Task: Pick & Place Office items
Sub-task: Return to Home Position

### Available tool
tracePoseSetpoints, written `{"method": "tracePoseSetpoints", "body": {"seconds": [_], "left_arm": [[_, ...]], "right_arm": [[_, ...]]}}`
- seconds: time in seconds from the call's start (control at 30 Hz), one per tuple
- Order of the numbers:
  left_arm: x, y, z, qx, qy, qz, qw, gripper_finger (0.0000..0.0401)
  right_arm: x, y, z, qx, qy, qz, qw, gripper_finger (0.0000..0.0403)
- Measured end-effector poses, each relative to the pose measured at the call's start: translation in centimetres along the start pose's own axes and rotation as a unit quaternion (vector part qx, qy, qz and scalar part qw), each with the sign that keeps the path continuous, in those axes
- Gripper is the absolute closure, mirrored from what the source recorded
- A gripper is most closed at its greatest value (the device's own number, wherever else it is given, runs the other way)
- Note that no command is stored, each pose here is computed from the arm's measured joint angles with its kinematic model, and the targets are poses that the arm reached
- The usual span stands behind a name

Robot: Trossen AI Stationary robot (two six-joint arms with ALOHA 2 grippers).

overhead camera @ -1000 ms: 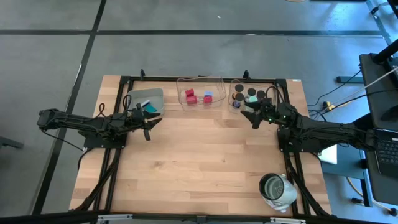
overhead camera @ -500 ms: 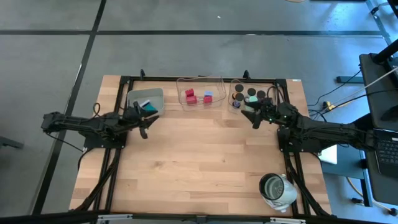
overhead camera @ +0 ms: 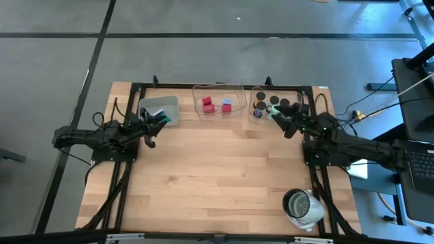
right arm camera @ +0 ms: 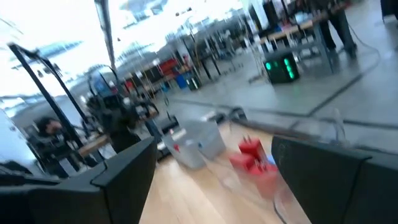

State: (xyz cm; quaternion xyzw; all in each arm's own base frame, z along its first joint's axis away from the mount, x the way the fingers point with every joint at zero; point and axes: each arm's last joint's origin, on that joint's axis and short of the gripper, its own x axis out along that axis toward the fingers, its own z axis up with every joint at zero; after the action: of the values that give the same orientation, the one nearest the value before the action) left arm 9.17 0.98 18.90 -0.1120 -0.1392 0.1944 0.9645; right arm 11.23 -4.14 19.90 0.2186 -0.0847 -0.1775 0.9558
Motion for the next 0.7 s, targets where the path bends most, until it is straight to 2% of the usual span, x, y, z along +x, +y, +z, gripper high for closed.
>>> {"method": "tracePoseSetpoints", "body": {"seconds": [0.7], "left_arm": [[0.0,0.0,-0.2,0.005,0.01,0.002,1.0,0.0283]], "right_arm": [[-3.5,1.2,2.8,0.007,-0.151,0.075,0.986,0.0084]]}}
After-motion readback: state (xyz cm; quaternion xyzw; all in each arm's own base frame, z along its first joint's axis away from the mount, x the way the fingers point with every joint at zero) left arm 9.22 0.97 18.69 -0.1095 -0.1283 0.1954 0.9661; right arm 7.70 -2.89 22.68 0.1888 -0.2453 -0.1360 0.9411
